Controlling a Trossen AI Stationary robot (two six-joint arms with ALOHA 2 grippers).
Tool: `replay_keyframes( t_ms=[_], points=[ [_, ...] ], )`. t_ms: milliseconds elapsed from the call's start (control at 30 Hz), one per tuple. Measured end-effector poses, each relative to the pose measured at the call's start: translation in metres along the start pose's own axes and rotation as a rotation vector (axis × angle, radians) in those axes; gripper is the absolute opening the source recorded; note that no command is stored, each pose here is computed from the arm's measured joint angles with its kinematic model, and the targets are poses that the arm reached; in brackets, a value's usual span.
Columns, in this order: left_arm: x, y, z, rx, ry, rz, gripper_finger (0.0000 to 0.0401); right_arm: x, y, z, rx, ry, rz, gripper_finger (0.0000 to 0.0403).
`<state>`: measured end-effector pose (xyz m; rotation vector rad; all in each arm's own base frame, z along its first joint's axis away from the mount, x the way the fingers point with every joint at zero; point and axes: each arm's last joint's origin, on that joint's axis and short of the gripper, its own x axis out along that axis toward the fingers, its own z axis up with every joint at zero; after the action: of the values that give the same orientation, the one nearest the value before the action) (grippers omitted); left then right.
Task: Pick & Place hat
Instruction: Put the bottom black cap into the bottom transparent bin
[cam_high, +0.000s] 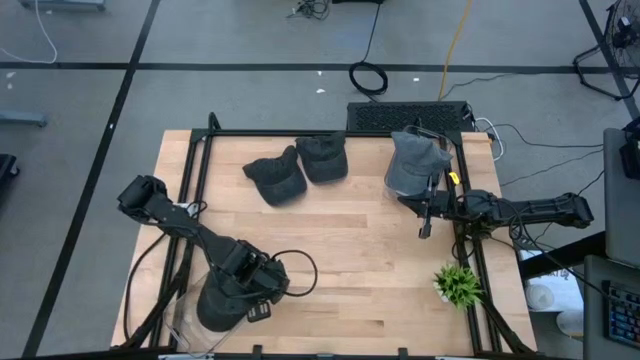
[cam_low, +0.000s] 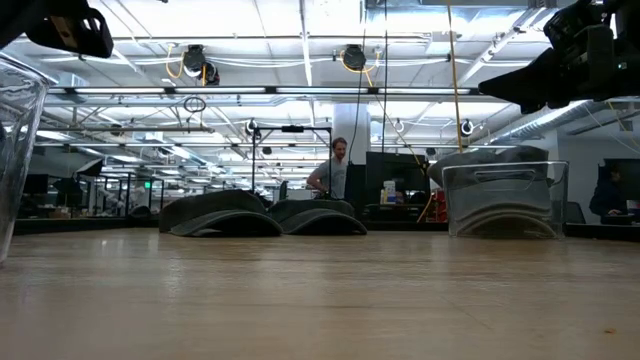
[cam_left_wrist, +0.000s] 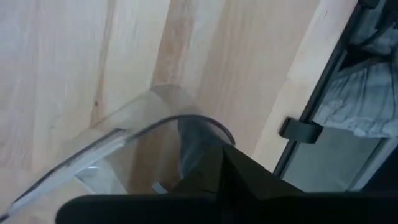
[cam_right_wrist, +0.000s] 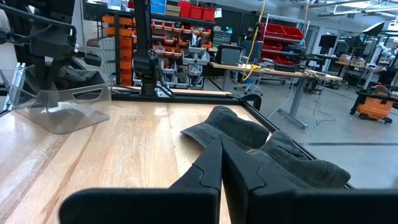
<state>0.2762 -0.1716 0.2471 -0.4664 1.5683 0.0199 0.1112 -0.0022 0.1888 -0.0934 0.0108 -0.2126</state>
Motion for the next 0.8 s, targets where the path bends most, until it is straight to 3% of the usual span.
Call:
replay_keyframes(
  t_ms=[200,367,500,633,800],
  points=[
    [-0.011,0.002,-0.002,0.025,-0.018,-0.025,0.0005,0.0,0.0,0.0,0.0,0.0,0.0,0.0],
    [-0.028,0.006,-0.01,0.045,-0.132,0.02,0.0011,0.0,0.0,0.0,0.0,0.0,0.0,0.0],
    [-0.041,0.007,-0.023,-0.017,-0.175,0.025,0.0004,0.0,0.0,0.0,0.0,0.0,0.0,0.0],
    [-0.044,-0.009,-0.057,-0.037,-0.18,0.01,0.0003,0.0,0.0,0.0,0.0,0.0,0.0,0.0],
    [-0.047,-0.03,-0.11,-0.209,-0.262,-0.037,0.0003,0.0,0.0,0.0,0.0,0.0,0.0,0.0]
  ],
)
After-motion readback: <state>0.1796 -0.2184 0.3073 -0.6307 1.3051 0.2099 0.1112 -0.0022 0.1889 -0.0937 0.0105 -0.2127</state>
